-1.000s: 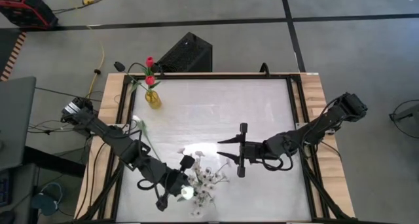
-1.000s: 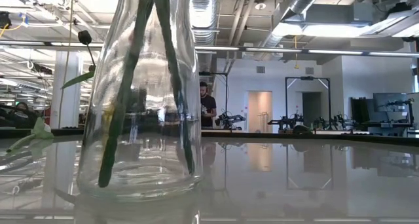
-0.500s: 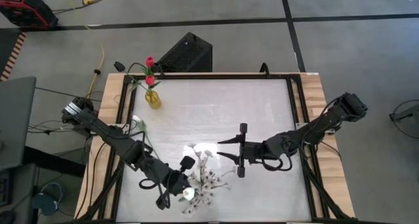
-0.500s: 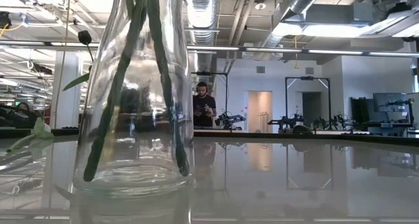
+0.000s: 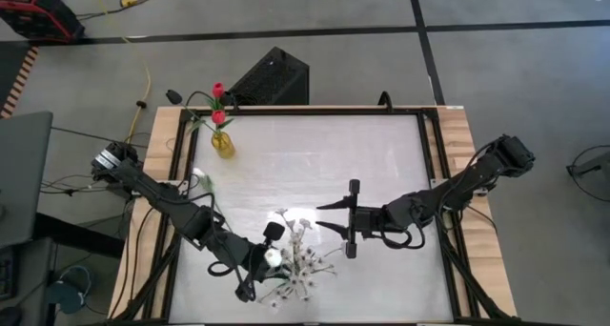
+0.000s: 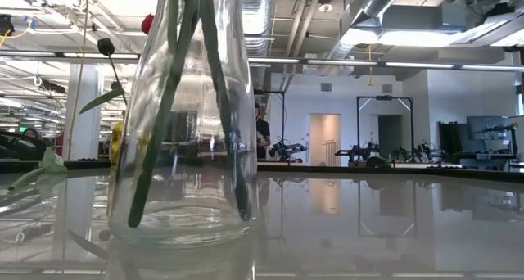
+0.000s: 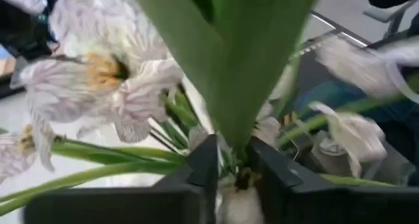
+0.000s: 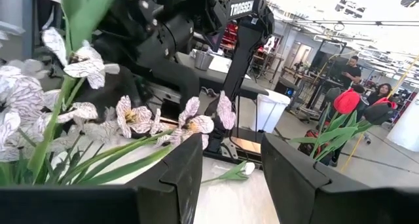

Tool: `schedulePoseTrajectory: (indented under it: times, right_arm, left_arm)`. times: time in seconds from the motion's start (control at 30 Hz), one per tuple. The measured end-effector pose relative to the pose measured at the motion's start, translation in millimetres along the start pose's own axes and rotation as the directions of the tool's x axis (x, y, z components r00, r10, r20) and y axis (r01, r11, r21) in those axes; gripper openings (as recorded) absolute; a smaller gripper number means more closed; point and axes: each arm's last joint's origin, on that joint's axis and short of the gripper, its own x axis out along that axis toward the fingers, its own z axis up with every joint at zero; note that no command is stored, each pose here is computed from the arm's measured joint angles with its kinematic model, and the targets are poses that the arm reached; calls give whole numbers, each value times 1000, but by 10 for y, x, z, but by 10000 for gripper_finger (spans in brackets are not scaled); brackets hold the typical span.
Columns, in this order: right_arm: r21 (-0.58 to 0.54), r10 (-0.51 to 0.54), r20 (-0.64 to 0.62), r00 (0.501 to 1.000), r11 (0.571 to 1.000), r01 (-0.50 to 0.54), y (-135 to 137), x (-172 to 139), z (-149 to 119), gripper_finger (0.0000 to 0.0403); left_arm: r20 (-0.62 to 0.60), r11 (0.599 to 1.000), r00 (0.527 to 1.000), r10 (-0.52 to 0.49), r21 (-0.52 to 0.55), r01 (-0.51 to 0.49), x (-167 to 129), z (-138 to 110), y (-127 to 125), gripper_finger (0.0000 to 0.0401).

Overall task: Sort flowers into vase by color
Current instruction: Put the bottom white tulip into the transparent vase, then put the white tulip into the transparent vase

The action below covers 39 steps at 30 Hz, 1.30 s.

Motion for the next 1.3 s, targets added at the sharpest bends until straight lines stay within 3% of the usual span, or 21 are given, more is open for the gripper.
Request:
schedulePoseTrajectory:
  times: [0.3, 0.5, 0.6, 0.83, 1.0, 1.1, 1.2, 1.3]
  right_arm:
    - [-8, 1, -3, 1000, 1000, -1, 0, 0, -3, 180]
    - [-11, 1, -4, 1000, 1000, -1, 1, 0, -4, 180]
    - [-12, 3, -7, 1000, 1000, -3, 4, -1, -7, 180]
    - [-17, 22, -23, 999, 1000, -23, 47, -22, -18, 180]
    - [-28, 29, -45, 999, 999, -30, 54, -23, -41, 180]
    - [-28, 34, -60, 998, 999, -35, 60, -24, -58, 180]
    - [-13, 34, -61, 998, 999, -35, 61, -25, -58, 180]
    - [-13, 35, -62, 997, 999, -36, 61, -25, -60, 180]
  left_arm:
    - [-122, 994, 992, -21, -111, 7, -121, 91, 31, 186]
    - [-201, 993, 979, -21, -115, -3, -311, 309, 66, 220]
    - [-336, 984, 942, 1, -167, -61, -482, 347, 102, 221]
    - [-662, 907, 735, 144, -208, -365, -825, 133, 193, 222]
    - [-796, 884, 552, 251, -44, -466, -976, -52, 238, 222]
    - [-842, 892, 445, 306, 90, -444, -965, -241, 264, 222]
    - [-897, 940, 354, 267, 160, -302, -893, -497, 276, 222]
    - [-937, 955, 233, 261, 217, -200, -840, -814, 331, 222]
